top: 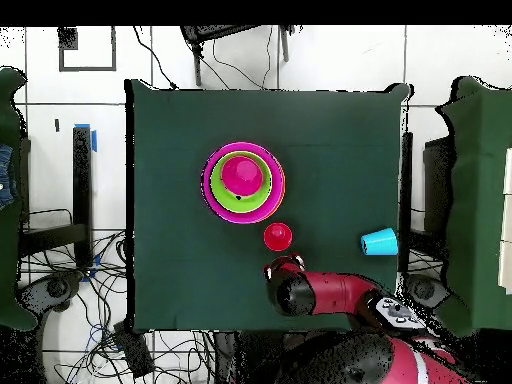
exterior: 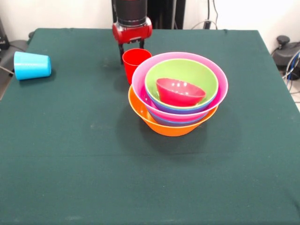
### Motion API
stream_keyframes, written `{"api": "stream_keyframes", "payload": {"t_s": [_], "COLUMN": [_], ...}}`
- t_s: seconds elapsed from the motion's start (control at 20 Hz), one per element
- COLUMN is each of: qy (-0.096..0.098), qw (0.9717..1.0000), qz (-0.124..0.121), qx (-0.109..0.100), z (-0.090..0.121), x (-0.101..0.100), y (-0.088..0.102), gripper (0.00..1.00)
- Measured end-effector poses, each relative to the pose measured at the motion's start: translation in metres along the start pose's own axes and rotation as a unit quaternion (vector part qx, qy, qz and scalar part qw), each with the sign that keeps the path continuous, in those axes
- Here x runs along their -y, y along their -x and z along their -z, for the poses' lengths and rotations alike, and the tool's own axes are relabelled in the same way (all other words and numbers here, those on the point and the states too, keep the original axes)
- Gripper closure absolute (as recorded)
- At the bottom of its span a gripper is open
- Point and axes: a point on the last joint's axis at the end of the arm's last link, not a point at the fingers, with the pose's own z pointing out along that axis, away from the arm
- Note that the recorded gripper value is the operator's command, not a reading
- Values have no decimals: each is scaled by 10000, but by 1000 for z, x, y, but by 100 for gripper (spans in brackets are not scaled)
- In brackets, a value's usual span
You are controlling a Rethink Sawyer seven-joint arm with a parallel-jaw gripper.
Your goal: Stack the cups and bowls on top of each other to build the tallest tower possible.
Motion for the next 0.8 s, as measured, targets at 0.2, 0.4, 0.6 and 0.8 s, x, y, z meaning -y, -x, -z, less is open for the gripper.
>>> {"api": "stream_keyframes", "payload": {"t_s": [0.2,0.4,0.6,0.8], "qy": [23,32,33,24], "qw": [10000,9999,9998,9998], "qz": [74,147,192,199], "qx": [6,13,10,28], "z": [-10,-14,-14,-12], "x": [4,5,5,5], "y": [7,11,11,13], "gripper": [0,0,0,0]}}
